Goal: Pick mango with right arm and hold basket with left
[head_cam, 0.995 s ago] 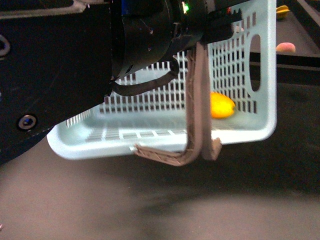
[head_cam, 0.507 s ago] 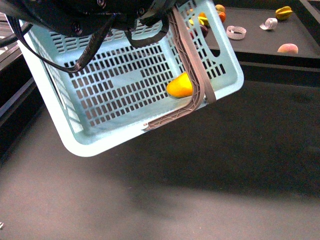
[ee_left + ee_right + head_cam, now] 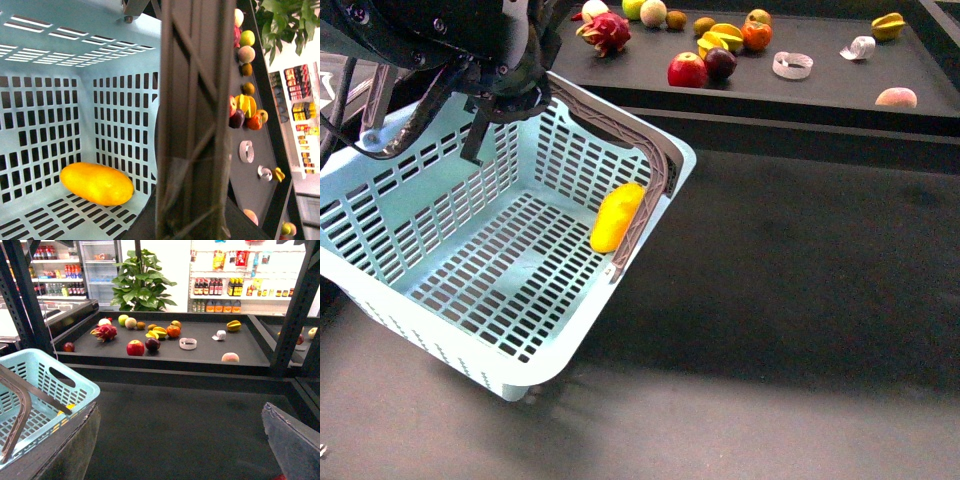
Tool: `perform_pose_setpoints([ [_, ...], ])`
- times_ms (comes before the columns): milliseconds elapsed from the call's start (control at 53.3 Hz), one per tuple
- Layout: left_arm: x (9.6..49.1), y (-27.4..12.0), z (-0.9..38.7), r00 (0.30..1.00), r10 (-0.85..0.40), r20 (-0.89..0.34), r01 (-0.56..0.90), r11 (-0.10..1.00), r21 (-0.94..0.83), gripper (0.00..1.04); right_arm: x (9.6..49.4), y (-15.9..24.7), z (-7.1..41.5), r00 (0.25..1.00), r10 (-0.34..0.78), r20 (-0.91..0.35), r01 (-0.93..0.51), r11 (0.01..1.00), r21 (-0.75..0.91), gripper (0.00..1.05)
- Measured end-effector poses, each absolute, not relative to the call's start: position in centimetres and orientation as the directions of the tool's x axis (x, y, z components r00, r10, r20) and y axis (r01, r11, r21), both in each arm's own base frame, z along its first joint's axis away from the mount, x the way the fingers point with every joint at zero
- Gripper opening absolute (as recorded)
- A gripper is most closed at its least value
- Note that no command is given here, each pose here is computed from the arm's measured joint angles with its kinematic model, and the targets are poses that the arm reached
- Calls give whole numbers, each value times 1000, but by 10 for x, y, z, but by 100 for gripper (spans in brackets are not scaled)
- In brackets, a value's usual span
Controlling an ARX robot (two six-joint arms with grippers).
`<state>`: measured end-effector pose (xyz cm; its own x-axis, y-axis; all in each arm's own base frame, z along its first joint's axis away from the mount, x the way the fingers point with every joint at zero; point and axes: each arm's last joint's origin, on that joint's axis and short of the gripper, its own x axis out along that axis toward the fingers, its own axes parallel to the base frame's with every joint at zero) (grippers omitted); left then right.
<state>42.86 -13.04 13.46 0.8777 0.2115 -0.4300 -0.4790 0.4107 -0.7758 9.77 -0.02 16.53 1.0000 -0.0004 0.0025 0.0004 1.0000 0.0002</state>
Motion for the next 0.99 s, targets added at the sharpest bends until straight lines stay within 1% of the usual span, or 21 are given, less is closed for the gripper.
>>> perform_pose_setpoints([
  [188,437,-114,130,866,243,-437,-495,284,-821,6,98,0,165,1000,0,2,0,1000,0,96],
  [338,442,-105,127,854,262,-449,-505,212,-837,6,98,0,165,1000,0,2,0,1000,0,96],
  [563,445,-94,108,821,294,-490,-544,143,-827,6,98,0,165,1000,0,2,0,1000,0,96],
  [732,446,-90,107,812,295,-503,-550,100,-829,6,98,0,165,1000,0,2,0,1000,0,96],
  [995,444,-90,102,788,300,-537,-580,70,-812,49,98,0,165,1000,0,2,0,1000,0,96],
])
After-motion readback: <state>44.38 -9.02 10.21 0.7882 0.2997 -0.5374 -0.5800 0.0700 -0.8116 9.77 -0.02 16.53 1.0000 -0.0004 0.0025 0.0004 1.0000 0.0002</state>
